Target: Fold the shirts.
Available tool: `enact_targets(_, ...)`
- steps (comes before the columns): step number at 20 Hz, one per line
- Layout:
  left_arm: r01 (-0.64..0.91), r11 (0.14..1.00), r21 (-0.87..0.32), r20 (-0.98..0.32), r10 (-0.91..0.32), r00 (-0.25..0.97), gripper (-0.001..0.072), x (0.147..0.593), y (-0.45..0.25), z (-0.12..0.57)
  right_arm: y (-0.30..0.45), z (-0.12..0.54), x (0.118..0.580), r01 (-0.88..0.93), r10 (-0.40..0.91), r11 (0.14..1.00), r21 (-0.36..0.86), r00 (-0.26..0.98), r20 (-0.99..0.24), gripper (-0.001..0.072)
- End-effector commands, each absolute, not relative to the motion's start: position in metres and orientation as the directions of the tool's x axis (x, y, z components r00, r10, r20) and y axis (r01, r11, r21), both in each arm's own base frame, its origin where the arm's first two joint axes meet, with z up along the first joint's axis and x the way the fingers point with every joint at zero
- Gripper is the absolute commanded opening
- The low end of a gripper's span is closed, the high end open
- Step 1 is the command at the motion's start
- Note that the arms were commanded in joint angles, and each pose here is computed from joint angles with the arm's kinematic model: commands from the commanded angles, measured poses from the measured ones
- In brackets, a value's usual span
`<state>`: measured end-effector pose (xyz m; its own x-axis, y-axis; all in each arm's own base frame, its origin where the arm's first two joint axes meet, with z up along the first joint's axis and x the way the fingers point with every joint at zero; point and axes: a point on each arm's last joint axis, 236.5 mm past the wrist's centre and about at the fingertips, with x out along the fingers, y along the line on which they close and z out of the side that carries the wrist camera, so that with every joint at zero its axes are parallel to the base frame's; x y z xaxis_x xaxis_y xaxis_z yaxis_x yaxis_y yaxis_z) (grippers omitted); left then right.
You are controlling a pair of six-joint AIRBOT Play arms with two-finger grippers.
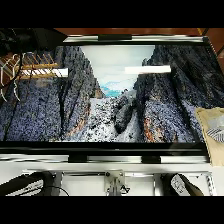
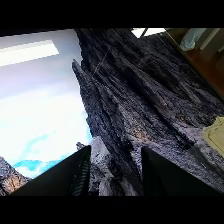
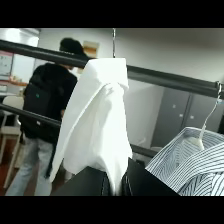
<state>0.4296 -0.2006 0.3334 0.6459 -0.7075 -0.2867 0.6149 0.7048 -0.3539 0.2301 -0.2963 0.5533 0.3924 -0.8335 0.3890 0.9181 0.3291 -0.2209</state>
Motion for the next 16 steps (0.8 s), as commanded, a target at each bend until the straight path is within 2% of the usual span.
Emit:
enact_targets(1, 0.617, 0.703, -0.353, -0.290, -0.710, 0.642, 0.0401, 0.429, -0.202, 0.333, -0.305, 0.553, 0.227, 0.925, -0.841, 0.316, -0.209, 0.375, 0.389, 0.0067)
enact_targets(10, 0.618, 0.703, -0.353, -0.290, -0.710, 0.642, 0.0401, 0.429, -0.202, 0.333, -0.326, 0.546, 0.213, 0.941, -0.871, 0.253, -0.226, 0.323, 0.370, 0.0066)
enact_targets(16, 0.617, 0.703, -0.354, -0.290, -0.710, 0.642, 0.0401, 0.429, -0.202, 0.333, -0.367, 0.516, 0.193, 0.963, -0.931, 0.192, -0.189, 0.239, 0.276, 0.0068)
